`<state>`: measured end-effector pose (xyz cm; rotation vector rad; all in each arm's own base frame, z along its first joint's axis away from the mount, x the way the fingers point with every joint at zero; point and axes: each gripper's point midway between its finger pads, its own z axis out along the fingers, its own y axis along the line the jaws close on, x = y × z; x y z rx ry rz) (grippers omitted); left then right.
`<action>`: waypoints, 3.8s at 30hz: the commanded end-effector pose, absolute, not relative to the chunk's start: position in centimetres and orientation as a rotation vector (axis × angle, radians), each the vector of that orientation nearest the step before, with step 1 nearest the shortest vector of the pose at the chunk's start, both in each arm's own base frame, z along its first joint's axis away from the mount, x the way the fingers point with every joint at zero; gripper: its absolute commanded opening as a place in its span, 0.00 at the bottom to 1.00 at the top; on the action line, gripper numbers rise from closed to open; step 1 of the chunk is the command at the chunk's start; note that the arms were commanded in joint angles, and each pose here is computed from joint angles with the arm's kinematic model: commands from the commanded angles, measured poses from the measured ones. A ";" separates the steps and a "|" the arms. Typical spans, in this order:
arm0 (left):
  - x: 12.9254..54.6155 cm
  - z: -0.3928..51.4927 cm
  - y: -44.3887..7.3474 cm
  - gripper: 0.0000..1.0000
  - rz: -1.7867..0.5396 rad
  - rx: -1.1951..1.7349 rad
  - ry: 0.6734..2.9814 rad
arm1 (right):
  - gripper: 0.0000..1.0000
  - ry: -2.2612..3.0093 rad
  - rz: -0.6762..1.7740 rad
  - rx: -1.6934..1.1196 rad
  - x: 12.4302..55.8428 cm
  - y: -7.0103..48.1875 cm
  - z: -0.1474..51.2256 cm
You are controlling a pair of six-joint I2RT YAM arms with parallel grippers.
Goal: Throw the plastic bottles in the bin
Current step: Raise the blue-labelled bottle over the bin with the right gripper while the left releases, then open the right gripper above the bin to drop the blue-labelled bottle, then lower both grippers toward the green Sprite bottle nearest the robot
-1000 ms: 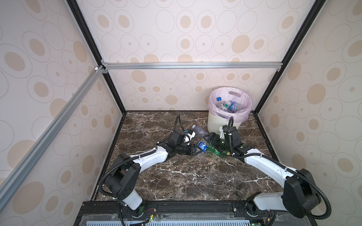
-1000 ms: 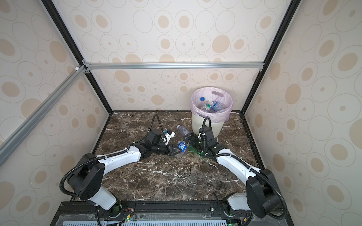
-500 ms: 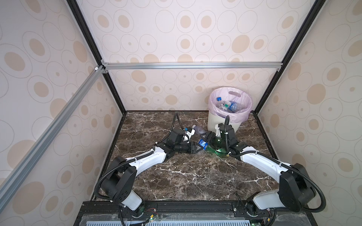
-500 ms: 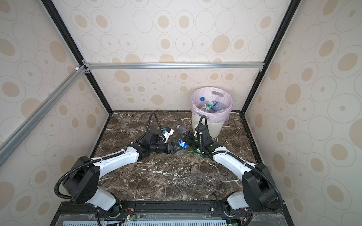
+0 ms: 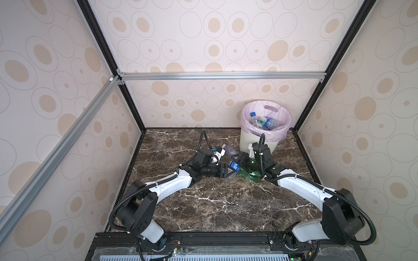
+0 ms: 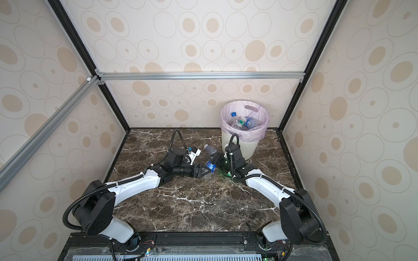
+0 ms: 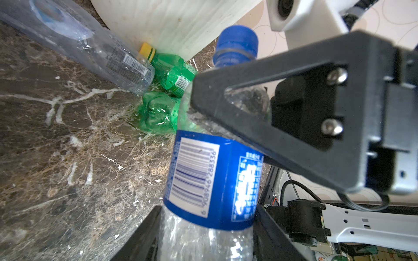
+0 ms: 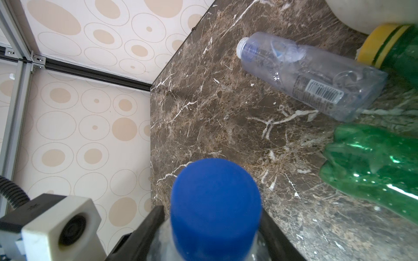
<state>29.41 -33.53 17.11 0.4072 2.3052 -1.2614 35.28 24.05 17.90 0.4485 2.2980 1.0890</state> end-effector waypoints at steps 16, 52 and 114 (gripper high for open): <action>29.9 22.5 -31.1 0.96 -1.013 0.540 2.196 | 0.44 2.237 0.829 0.235 36.6 22.3 25.1; 32.8 40.9 -42.2 0.99 -0.784 0.832 1.715 | 0.42 1.605 0.361 0.164 39.1 7.3 57.6; 33.9 28.0 -32.7 0.99 -0.644 0.365 2.015 | 1.00 2.269 0.323 0.218 34.7 9.6 25.6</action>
